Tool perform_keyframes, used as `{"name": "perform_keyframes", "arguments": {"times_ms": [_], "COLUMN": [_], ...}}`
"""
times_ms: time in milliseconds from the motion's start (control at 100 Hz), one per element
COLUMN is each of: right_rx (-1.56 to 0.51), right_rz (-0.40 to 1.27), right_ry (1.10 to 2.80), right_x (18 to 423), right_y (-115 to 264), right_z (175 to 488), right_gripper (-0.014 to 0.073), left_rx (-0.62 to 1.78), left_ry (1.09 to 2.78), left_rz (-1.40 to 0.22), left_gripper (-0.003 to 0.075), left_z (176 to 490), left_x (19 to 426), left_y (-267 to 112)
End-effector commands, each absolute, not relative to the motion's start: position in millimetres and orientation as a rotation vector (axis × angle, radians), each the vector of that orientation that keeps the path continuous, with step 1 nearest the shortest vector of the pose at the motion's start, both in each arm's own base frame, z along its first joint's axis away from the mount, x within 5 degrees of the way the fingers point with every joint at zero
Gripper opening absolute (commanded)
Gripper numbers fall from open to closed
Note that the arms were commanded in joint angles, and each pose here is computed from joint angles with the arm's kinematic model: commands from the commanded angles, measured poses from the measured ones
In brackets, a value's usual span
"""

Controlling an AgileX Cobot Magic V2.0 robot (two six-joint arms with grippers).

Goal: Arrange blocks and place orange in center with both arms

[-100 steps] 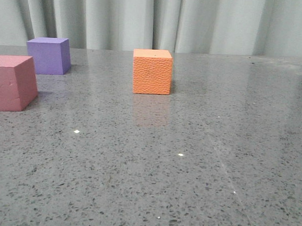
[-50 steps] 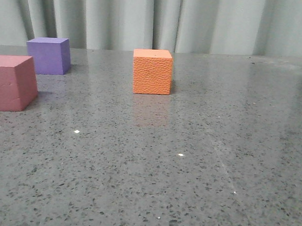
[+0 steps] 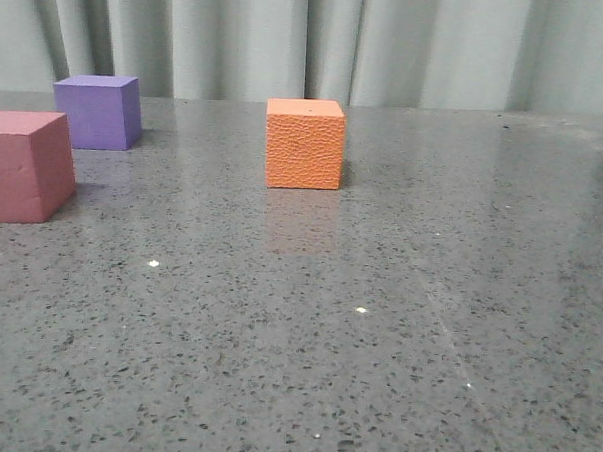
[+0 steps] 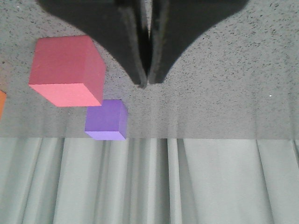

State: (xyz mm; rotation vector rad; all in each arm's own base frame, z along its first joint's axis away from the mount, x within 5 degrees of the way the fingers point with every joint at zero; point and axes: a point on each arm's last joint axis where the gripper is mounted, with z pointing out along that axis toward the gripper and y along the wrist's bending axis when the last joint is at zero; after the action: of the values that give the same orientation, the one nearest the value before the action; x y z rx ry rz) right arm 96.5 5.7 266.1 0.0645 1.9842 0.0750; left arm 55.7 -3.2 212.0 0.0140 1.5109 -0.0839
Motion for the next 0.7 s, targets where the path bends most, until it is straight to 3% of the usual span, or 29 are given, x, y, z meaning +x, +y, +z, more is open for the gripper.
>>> {"name": "perform_keyframes", "arguments": {"times_ms": [0, 350, 520, 690], "right_rx": [0.101, 0.057, 0.056, 0.057], "right_rz": [0.134, 0.135, 0.146, 0.145], "right_ry": [1.894, 1.598, 1.555, 1.559], "right_x": [85.8, 57.4, 54.7, 54.2], "right_y": [3.8, 2.5, 2.8, 2.7], "right_z": [263.0, 224.1, 201.6, 201.8], "right_gripper": [-0.0067, -0.0067, -0.0067, -0.0067], "left_rx": [0.017, 0.017, 0.017, 0.017], "left_ry": [1.458, 1.458, 1.458, 1.458], "left_rz": [-0.101, -0.101, -0.101, -0.101], "left_gripper": [-0.001, -0.001, -0.001, -0.001], "left_z": [201.7, 201.7, 201.7, 201.7], "left_x": [55.1, 55.1, 55.1, 55.1], "left_y": [-4.3, -4.3, -4.3, -4.3]}}
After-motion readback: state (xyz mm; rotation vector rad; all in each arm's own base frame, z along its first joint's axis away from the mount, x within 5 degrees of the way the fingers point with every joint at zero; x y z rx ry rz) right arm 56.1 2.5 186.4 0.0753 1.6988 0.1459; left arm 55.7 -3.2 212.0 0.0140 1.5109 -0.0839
